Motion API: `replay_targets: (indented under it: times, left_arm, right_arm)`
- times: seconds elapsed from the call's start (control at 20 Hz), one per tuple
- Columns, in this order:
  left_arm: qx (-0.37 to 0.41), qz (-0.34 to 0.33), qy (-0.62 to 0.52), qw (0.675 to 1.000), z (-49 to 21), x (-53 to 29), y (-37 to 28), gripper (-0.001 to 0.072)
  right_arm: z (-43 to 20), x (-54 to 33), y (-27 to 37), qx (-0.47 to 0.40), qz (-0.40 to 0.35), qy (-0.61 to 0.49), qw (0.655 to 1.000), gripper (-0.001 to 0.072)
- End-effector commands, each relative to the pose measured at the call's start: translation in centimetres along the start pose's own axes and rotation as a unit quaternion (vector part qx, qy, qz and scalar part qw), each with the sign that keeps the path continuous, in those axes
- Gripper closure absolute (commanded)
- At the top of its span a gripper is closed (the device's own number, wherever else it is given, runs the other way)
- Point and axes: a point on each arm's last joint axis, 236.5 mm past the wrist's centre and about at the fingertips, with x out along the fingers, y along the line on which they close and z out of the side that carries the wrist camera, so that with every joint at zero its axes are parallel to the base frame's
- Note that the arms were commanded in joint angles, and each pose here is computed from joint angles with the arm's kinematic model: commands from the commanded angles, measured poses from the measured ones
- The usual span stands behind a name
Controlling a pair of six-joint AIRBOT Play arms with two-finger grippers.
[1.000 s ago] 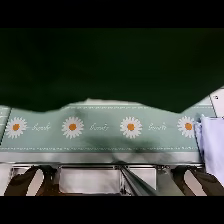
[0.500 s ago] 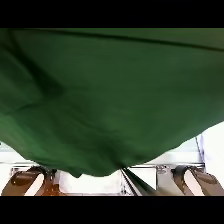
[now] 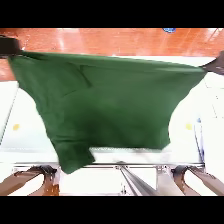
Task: Fold the shirts.
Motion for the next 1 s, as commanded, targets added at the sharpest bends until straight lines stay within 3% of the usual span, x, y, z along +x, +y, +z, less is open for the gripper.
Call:
replay_targets:
  times: [0.0,0.25,0.4,0.6,0.95]
  left_arm:
    - [-0.022,-0.004,0.06,0.998,-1.5,11.2,-1.7,0.0688]
    - [-0.11,-0.04,0.12,0.986,-4.1,21.5,-5.2,0.0688]
    - [-0.175,-0.125,0.161,0.963,-5.2,23.5,-9.6,0.0688]
    - [-0.141,-0.219,0.187,0.947,-5.1,20.9,-10.9,0.0688]
    - [-0.123,-0.221,0.315,0.915,-12.4,19.1,-6.7,0.0688]
  right_arm:
    - [1.4,9.6,-3.1,0.054,0.039,0.024,0.997,0.0689]
    - [3.3,19.4,-7.7,0.125,0.048,0.024,0.991,0.0689]
    - [2.8,22.7,-8.1,0.158,0.062,0.078,0.982,0.0689]
    - [0.4,22.0,-7.7,0.128,0.07,0.148,0.978,0.0688]
    - [-7.3,18.6,-11.1,0.1,0.003,0.263,0.959,0.0689]
